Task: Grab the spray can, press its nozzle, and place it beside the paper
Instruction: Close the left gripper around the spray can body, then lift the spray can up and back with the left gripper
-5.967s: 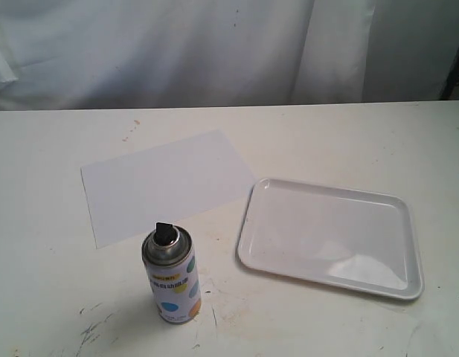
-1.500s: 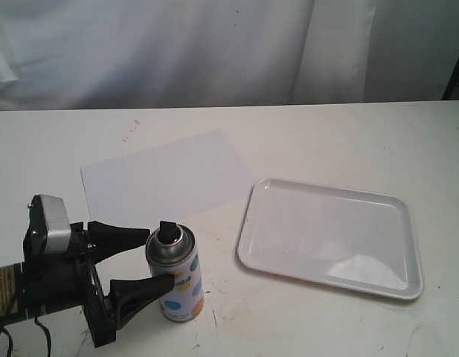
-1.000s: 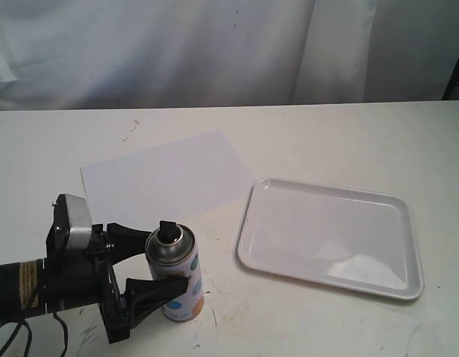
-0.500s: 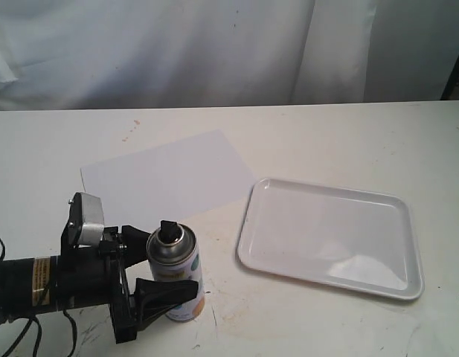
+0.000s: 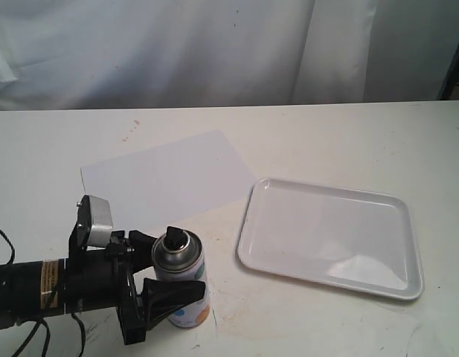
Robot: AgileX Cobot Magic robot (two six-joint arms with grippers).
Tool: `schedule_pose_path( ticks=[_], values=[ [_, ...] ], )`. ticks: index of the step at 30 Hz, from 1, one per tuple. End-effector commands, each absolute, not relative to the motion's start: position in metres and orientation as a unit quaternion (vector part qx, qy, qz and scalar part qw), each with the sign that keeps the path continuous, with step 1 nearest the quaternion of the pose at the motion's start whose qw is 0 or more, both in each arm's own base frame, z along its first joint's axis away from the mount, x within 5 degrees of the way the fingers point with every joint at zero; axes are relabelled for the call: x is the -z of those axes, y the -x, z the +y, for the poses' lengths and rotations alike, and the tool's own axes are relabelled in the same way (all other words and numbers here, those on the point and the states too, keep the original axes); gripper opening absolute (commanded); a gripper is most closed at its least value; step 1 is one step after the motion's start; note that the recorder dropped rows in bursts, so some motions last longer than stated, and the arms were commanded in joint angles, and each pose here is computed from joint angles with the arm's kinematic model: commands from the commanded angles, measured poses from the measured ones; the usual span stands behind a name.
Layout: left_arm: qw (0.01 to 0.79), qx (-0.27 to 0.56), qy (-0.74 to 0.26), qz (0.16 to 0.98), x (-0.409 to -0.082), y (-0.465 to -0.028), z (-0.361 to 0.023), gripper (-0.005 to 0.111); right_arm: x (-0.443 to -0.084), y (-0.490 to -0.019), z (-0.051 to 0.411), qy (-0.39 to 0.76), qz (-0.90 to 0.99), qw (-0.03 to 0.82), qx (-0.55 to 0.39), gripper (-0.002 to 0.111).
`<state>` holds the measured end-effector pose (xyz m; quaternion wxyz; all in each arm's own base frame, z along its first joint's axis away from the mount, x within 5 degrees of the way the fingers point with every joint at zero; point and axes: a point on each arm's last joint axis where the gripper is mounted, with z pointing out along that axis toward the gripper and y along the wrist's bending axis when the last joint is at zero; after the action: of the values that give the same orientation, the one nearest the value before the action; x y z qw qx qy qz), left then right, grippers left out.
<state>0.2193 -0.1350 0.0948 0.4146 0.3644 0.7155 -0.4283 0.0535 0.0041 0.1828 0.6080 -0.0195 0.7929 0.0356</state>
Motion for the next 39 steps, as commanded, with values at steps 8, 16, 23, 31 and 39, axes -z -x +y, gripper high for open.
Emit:
schedule_pose_path(
  ticks=[8, 16, 23, 31, 39],
  values=[
    [0.397, 0.456, -0.370, 0.705, -0.097, -0.228, -0.143, 0.065, -0.182, -0.053, 0.004, 0.016, 0.792, 0.609, -0.037, 0.000],
    [0.396, 0.457, -0.374, 0.703, -0.096, -0.227, -0.143, 0.041, -0.182, -0.053, 0.004, 0.016, 0.792, 0.609, -0.037, 0.000],
    [0.422, 0.444, -0.388, 0.688, -0.107, -0.229, -0.143, 0.022, -0.182, -0.053, 0.004, 0.016, 0.792, 0.609, -0.037, 0.000],
    [0.478, 0.394, -0.377, 0.689, -0.138, -0.237, -0.139, 0.000, -0.182, -0.053, 0.004, 0.016, 0.792, 0.609, -0.037, 0.000],
    [0.475, 0.264, -0.333, 0.771, -0.152, -0.250, -0.121, 0.000, -0.182, -0.053, 0.004, 0.016, 0.792, 0.609, -0.037, 0.000]
  ],
)
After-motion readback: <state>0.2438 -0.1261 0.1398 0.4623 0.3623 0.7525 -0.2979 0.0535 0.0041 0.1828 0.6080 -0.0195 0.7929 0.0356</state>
